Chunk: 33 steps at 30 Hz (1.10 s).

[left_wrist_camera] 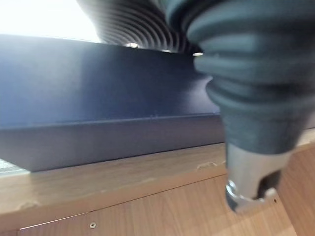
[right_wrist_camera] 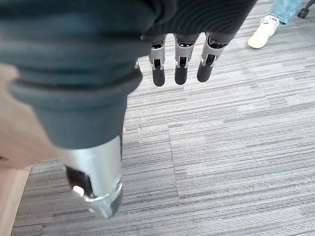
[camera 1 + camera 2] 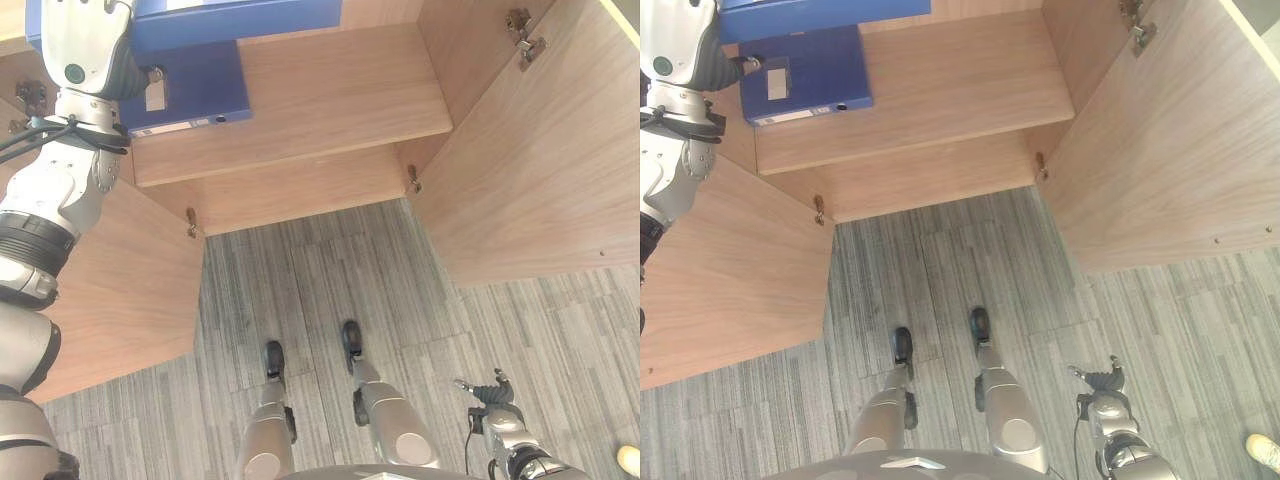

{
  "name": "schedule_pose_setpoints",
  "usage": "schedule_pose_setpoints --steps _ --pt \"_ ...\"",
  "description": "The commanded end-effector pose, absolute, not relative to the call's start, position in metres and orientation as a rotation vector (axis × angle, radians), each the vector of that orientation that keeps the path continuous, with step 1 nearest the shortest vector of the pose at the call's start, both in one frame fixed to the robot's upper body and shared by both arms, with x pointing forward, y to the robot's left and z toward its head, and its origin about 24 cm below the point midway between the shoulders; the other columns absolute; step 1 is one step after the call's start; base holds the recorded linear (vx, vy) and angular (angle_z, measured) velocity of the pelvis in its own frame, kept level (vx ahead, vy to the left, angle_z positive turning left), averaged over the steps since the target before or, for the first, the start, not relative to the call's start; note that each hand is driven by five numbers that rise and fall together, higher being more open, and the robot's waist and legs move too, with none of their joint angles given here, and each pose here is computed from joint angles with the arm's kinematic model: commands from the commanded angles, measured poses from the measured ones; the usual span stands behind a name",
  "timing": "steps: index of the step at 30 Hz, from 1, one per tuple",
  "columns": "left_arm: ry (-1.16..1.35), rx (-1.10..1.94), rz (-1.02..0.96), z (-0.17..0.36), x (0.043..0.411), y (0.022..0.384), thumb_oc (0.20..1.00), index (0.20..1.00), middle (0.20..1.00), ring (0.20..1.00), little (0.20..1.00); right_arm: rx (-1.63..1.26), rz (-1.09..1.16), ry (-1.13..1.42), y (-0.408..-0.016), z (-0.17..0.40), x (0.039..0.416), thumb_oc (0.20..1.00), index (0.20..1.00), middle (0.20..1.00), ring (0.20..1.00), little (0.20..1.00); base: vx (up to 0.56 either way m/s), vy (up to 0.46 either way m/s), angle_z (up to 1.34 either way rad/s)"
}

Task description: Put the empty folder in the office cabinet

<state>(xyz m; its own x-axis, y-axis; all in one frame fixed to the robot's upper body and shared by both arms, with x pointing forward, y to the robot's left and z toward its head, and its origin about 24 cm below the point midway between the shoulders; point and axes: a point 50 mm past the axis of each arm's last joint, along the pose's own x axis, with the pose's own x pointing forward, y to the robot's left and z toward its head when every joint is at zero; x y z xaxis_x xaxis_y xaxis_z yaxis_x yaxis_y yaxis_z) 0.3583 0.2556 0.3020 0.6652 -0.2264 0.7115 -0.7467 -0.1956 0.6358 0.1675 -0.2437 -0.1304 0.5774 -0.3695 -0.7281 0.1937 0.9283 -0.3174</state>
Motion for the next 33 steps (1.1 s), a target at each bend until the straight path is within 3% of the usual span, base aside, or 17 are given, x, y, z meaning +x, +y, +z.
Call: schedule_pose_setpoints --steps 1,13,17,19,21,23,28,33 --pt "-0.803 1.774 0.684 0.336 0.35 0.269 0.2 0.2 0.2 0.2 0.2 -0.236 -0.433 0.874 -0.272 -0.124 0.157 1.0 1.0 1.0 1.0 1.0 -0.03 0.006 0.0" --pt "-0.777 1.694 0.595 0.303 0.347 0.27 0.2 0.2 0.2 0.2 0.2 -0.251 -0.417 0.939 -0.274 -0.131 0.139 1.0 1.0 1.0 1.0 1.0 0.02 0.002 -0.03" --pt "-0.806 1.324 0.556 0.278 0.338 0.259 0.2 0.2 0.2 0.2 0.2 -0.244 -0.415 0.966 -0.272 -0.133 0.137 1.0 1.0 1.0 1.0 1.0 0.05 0.036 0.02" --pt "-0.842 0.881 0.501 0.258 0.323 0.245 0.2 0.2 0.2 0.2 0.2 -0.192 -0.443 0.941 -0.27 -0.13 0.147 1.0 1.0 1.0 1.0 1.0 0.08 0.011 0.04" --pt "-0.837 0.878 0.502 0.256 0.322 0.246 0.2 0.2 0.2 0.2 0.2 -0.197 -0.442 0.942 -0.271 -0.129 0.146 1.0 1.0 1.0 1.0 1.0 0.06 0.003 0.06" --pt "-0.839 0.377 0.375 0.229 0.304 0.222 0.2 0.2 0.2 0.2 0.2 -0.142 -0.429 0.87 -0.259 -0.123 0.167 1.0 1.0 1.0 1.0 1.0 0.13 -0.016 0.06" --pt "-0.747 0.017 0.275 0.194 0.28 0.213 0.2 0.2 0.2 0.2 0.2 -0.183 -0.433 0.709 -0.245 -0.099 0.209 1.0 1.0 1.0 1.0 1.0 0.07 -0.009 0.04" --pt "-0.555 -0.251 0.157 0.15 0.26 0.204 0.2 0.2 0.2 0.2 0.2 0.099 -0.358 0.555 -0.215 -0.076 0.243 1.0 1.0 1.0 1.0 1.0 0.04 -0.024 0.09"
